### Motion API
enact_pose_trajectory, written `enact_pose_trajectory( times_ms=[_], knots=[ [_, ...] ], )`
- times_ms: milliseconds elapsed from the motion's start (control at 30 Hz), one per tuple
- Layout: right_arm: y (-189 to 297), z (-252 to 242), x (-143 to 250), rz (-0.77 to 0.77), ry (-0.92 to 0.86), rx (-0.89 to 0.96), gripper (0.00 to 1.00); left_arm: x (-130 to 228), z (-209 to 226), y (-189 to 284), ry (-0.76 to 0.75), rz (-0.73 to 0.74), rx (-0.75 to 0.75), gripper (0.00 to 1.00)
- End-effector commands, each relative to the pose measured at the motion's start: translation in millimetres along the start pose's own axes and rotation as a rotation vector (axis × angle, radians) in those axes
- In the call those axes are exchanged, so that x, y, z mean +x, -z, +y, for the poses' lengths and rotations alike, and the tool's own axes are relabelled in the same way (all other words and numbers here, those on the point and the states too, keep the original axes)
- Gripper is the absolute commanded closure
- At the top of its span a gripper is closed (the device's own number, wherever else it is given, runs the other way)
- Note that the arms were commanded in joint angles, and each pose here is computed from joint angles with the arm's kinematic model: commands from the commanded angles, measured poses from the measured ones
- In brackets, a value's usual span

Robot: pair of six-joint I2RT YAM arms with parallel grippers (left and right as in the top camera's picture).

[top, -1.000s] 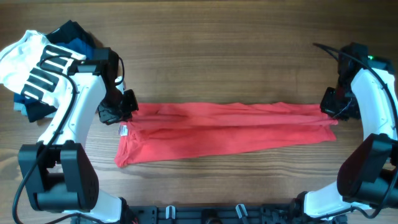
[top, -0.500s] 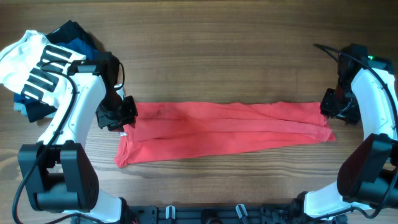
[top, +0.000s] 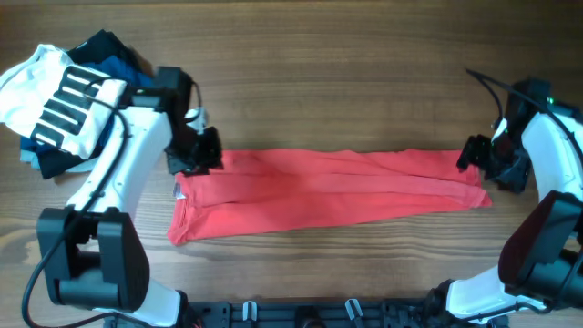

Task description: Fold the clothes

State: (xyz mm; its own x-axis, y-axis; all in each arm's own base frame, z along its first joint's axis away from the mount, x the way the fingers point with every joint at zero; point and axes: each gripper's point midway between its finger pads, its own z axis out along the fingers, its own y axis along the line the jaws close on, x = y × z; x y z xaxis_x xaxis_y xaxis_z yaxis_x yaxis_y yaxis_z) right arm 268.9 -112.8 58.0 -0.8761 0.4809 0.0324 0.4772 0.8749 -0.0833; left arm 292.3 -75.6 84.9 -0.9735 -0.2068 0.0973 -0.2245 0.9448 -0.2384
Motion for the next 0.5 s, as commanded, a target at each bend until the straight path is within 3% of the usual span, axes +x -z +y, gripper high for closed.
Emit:
enact_pose_trajectory(
  times_ms=[0, 133, 467],
  knots=[
    [-23, 11, 10, 0.014, 0.046, -0.083, 0.12, 5, -16, -4, -0.036, -0.004, -0.002, 0.7],
    [-40, 13, 7, -0.024, 0.058, -0.087, 0.05, 6, -18, -5, -0.03, -0.004, -0.003, 0.7],
    [-72, 15, 13, -0.066, 0.058, -0.093, 0.05, 8, -17, -5, -0.027, 0.006, -0.007, 0.71]
  ],
)
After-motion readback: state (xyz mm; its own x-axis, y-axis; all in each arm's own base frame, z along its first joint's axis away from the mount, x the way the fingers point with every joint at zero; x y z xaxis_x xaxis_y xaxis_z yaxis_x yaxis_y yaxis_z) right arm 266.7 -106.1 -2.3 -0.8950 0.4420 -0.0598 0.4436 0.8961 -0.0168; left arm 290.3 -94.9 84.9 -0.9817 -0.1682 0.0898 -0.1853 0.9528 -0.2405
